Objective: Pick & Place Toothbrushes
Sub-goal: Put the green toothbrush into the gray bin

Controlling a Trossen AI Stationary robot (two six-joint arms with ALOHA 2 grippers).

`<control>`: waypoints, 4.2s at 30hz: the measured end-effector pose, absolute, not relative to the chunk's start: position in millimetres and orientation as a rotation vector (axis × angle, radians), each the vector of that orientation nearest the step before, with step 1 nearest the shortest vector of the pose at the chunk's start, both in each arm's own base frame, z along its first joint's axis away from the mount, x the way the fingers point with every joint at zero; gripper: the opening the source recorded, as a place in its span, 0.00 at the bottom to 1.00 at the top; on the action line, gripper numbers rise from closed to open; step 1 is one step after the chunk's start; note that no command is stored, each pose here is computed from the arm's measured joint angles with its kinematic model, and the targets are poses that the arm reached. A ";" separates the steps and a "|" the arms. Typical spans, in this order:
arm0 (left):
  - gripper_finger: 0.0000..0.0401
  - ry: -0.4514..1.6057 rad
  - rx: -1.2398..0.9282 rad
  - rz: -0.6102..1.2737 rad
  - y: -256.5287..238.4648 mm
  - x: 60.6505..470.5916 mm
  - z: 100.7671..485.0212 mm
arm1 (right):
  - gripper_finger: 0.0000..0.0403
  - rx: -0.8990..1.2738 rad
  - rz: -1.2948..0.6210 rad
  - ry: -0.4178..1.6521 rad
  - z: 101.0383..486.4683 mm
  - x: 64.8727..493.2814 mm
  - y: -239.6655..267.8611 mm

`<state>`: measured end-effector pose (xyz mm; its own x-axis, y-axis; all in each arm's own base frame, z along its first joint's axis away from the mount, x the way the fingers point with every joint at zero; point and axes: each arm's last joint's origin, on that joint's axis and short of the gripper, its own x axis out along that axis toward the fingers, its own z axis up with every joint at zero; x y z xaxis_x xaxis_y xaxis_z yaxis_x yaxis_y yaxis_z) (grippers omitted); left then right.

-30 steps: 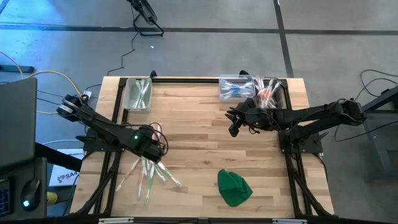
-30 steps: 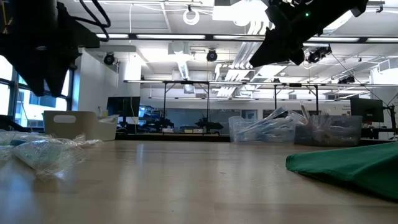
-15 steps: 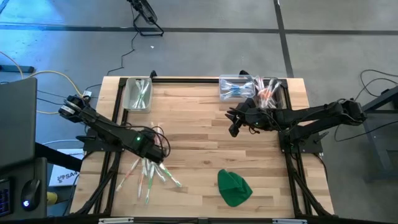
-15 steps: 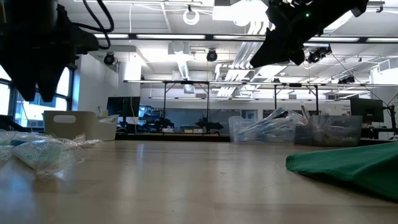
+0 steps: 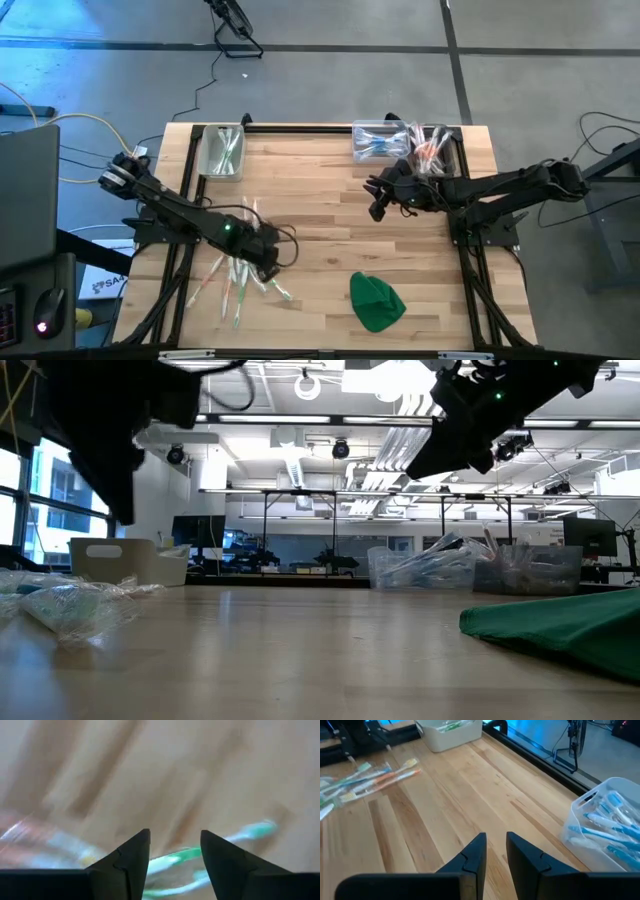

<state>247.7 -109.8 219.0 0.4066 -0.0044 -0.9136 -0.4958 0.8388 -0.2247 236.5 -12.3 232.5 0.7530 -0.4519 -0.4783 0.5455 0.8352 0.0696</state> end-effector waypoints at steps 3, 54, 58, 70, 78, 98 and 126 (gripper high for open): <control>0.43 1.106 -0.401 0.131 -116.1 257.9 217.2 | 0.16 0.210 -0.548 0.478 229.6 235.4 -12.2; 0.33 1.169 0.060 0.118 -124.7 289.4 145.6 | 0.16 0.207 -0.538 0.420 234.7 238.5 -12.3; 0.23 1.158 0.057 0.120 -124.7 290.5 145.6 | 0.16 0.206 -0.538 0.421 234.7 238.5 -12.3; 0.02 1.144 0.031 0.129 -125.3 291.7 145.5 | 0.16 0.193 -0.540 0.449 232.5 237.2 -12.3; 0.05 1.149 0.020 0.119 -125.5 291.8 145.6 | 0.16 0.190 -0.541 0.460 231.5 236.6 -12.3; 0.02 1.161 -0.027 0.119 -113.4 295.8 149.0 | 0.16 0.157 -0.530 0.470 231.4 236.6 -12.2; 0.02 0.975 -0.128 0.320 -15.7 331.2 207.3 | 0.16 0.144 -0.527 0.487 230.2 235.8 -11.9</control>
